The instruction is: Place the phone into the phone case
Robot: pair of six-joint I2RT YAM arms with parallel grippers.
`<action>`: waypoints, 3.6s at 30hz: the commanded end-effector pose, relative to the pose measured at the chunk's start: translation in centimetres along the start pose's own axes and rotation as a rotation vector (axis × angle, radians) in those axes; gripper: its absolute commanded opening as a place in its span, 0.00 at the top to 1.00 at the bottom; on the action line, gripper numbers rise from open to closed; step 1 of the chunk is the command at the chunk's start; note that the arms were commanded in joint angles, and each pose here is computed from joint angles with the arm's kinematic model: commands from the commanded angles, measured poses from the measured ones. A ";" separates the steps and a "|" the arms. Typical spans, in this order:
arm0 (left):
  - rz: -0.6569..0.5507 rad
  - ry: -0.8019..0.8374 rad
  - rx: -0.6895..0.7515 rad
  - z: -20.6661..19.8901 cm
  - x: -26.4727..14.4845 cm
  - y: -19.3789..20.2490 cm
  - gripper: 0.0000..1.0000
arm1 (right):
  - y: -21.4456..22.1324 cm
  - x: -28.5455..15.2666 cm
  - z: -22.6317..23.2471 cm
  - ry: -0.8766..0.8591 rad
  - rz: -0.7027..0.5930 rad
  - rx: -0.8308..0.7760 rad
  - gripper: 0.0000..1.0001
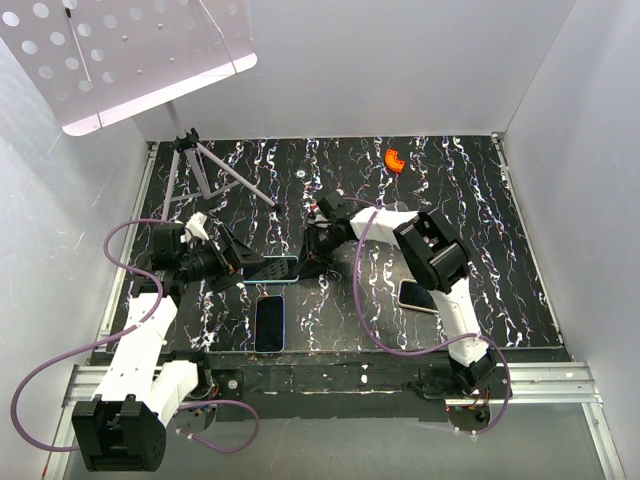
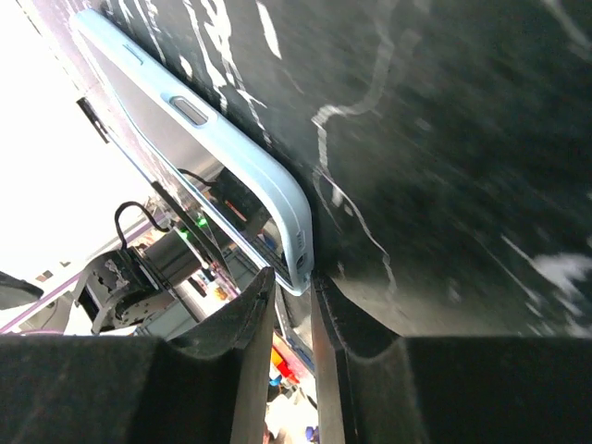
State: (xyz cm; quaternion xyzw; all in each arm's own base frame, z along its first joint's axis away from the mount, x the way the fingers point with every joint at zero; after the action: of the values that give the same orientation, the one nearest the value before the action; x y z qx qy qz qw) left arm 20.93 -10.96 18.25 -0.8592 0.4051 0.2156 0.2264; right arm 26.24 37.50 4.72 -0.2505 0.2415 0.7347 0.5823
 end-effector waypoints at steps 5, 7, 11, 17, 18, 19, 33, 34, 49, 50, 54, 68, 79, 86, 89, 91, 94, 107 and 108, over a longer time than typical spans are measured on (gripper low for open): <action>-0.002 -0.013 0.017 0.2 -0.5 0.3 0.05 | -1.2 -0.3 2.9 0.000 -0.069 -0.080 0.68; -0.004 -0.011 0.020 0.1 -0.6 0.3 0.05 | -1.1 -1.4 3.1 0.035 -0.083 -0.109 0.67; 0.000 -0.021 0.009 0.4 -0.4 0.3 0.05 | -0.5 -4.4 2.8 0.105 -0.114 -0.143 0.62; 0.023 -0.004 -0.012 0.5 0.1 0.5 0.05 | 0.5 -10.3 0.2 0.210 -0.203 -0.150 0.52; 0.027 -0.002 -0.015 0.5 0.2 0.6 0.05 | 0.8 -11.2 -0.5 0.225 -0.215 -0.142 0.51; 0.029 0.003 -0.013 0.5 0.2 0.5 0.05 | 1.0 -12.3 -1.2 0.236 -0.229 -0.129 0.50; 0.118 0.013 0.024 -1.0 2.7 0.7 0.03 | 3.2 -22.3 -8.2 0.321 -0.395 0.016 0.45; 0.126 0.006 0.035 -1.2 3.1 0.8 0.03 | 3.2 -22.6 -8.4 0.326 -0.401 0.019 0.45; 0.122 -0.345 0.410 -4.7 8.4 3.9 0.02 | 2.0 -23.8 -9.8 0.432 -0.422 0.026 0.39; 0.109 -0.386 0.434 -4.5 8.4 3.9 0.02 | 1.9 -23.8 -9.9 0.439 -0.421 0.027 0.39; 0.002 -0.533 0.492 -4.0 7.7 3.1 0.02 | 1.1 -24.0 -10.4 0.500 -0.423 0.021 0.38; 0.024 -0.569 0.510 -2.9 7.9 3.7 0.02 | -2.9 -23.3 -11.4 0.871 -0.393 -0.083 0.35; 0.040 -0.592 0.514 -2.1 7.6 4.0 0.02 | -5.8 -20.4 -13.8 0.856 -0.290 -0.037 0.39; 0.057 -0.614 0.506 -1.2 7.6 4.3 0.02 | -4.1 -19.1 -14.5 0.773 -0.246 -0.013 0.46; 0.054 -0.615 0.504 -1.1 7.5 4.3 0.02 | -3.1 -18.2 -14.4 0.717 -0.210 0.000 0.48; 0.049 -0.612 0.500 -1.2 7.5 4.3 0.02 | -2.3 -17.7 -14.4 0.695 -0.177 0.016 0.50; 0.053 -0.611 0.494 -1.2 7.6 4.3 0.02 | -1.4 -17.2 -13.7 0.641 -0.155 0.023 0.52; 0.038 -0.570 0.477 -2.0 7.0 4.4 0.02 | 1.7 -12.8 -7.3 0.375 -0.114 0.000 0.53; 0.036 -0.568 0.477 -2.0 6.8 4.4 0.02 | 2.0 -12.1 -6.7 0.367 -0.106 -0.006 0.53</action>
State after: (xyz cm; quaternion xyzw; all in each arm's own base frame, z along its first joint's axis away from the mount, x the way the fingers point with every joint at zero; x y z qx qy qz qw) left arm 22.07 -18.92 13.91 -0.6654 0.3866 0.3666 0.5228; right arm 28.51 20.30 5.90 -0.4295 0.3700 0.6191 0.5435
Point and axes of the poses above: each gripper's point midway between its finger pads, its own x axis out along the fingers, its own z axis along the line the jaws close on, y = z × x, the point moved 3 cm from there along -x, back along the fingers, and after that the axes turned 6 degrees about -x, right-handed, at the moved point
